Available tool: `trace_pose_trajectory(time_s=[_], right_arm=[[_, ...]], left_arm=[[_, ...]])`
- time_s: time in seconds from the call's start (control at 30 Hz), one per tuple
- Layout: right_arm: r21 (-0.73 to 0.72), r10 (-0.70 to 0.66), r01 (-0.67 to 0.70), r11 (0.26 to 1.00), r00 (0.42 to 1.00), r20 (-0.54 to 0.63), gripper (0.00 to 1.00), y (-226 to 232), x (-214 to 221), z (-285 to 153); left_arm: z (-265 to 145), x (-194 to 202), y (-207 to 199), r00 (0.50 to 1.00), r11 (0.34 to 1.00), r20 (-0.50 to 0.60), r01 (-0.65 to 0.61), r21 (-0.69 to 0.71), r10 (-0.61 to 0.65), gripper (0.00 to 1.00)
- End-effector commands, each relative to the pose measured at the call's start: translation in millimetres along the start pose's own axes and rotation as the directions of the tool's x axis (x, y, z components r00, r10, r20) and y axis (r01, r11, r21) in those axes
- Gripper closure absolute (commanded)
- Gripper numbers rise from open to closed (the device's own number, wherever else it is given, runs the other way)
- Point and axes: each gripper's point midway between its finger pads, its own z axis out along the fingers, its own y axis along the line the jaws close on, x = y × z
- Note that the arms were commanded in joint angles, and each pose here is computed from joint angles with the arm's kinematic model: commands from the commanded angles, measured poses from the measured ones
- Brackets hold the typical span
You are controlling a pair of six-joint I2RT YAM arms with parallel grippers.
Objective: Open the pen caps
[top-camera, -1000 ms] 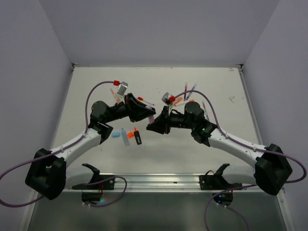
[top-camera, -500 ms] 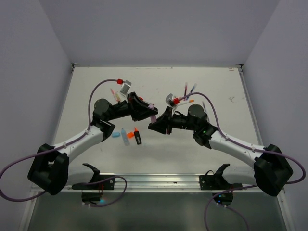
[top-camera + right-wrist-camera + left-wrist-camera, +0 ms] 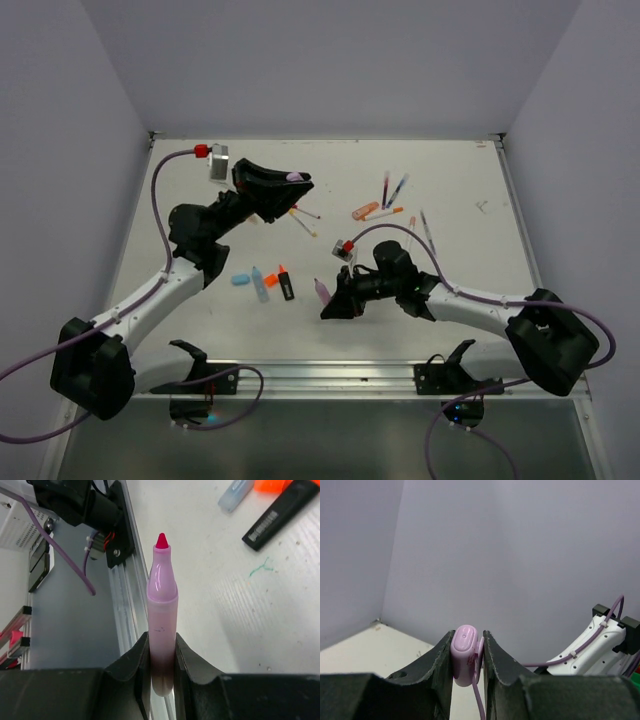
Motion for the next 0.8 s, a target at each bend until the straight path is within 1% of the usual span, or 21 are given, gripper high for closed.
trace_pose_trajectory(time_s=[0.0,0.1,0.2,0.23,0.3,0.33,0.37,0.4,0.43,0.5,0.53,0.6,0.63,0.67,0.7,0.73,0.77], right_arm=[[-0.048,0.014,-0.015,0.999,1.000,-0.028,1.00,12,3,-4],[-0.025,0.007,-0.007,1.000,1.000,-0.010,1.00,10,0,-5],[0.042,0.006,-0.007,0.999,1.000,0.012,1.00,1,-5,-7],[0.117,0.017,-0.021,0.993,0.999,0.031,1.00,-11,-8,-9],[0.190,0.028,-0.038,0.981,0.998,0.052,1.00,-23,-11,-13],[0.238,0.051,-0.064,0.969,0.997,0.062,1.00,-32,-11,-17],[0.308,0.064,-0.089,0.947,0.994,0.090,1.00,-46,-14,-22],[0.335,0.075,-0.105,0.936,0.992,0.102,1.00,-51,-15,-25],[0.362,0.081,-0.120,0.924,0.989,0.121,1.00,-58,-16,-30],[0.435,0.085,-0.147,0.888,0.984,0.158,0.99,-71,-20,-35],[0.466,0.100,-0.162,0.870,0.983,0.155,0.98,-78,-19,-37],[0.520,0.117,-0.185,0.834,0.980,0.160,0.97,-89,-19,-39],[0.544,0.136,-0.195,0.816,0.980,0.147,0.97,-95,-17,-38],[0.554,0.147,-0.208,0.806,0.977,0.153,0.97,-98,-18,-37],[0.561,0.156,-0.217,0.799,0.975,0.155,0.97,-102,-18,-35],[0.556,0.155,-0.222,0.801,0.974,0.167,0.97,-103,-22,-33],[0.558,0.178,-0.244,0.793,0.969,0.171,0.96,-107,-19,-29]], left_arm=[[6,-44,-13,0.980,0.991,0.144,-0.136,-0.001,0.135,1.00],[5,-35,-10,0.989,0.995,0.110,-0.101,-0.003,0.101,1.00],[1,-13,9,0.999,0.997,0.030,-0.030,-0.078,0.032,1.00],[-4,5,24,0.999,0.988,-0.028,0.022,-0.150,-0.027,1.00],[-12,23,43,0.994,0.967,-0.083,0.054,-0.251,-0.077,1.00],[-25,44,62,0.980,0.925,-0.130,0.092,-0.369,-0.150,1.00],[-33,54,72,0.972,0.894,-0.146,0.104,-0.435,-0.185,1.00],[-42,66,81,0.963,0.860,-0.164,0.108,-0.499,-0.216,1.00],[-62,87,97,0.940,0.788,-0.194,0.109,-0.605,-0.280,1.00],[-79,109,104,0.915,0.730,-0.222,0.104,-0.676,-0.336,1.00],[-96,129,111,0.889,0.673,-0.241,0.096,-0.734,-0.389,1.00],[-110,149,112,0.861,0.622,-0.252,0.090,-0.778,-0.441,0.99],[-123,164,118,0.844,0.573,-0.258,0.070,-0.816,-0.470,0.98],[-132,181,114,0.814,0.548,-0.281,0.053,-0.835,-0.508,0.97],[-135,190,113,0.800,0.534,-0.285,0.052,-0.844,-0.528,0.96],[-144,207,115,0.771,0.507,-0.301,0.033,-0.861,-0.562,0.95],[-146,218,112,0.749,0.507,-0.319,0.026,-0.862,-0.581,0.94]])
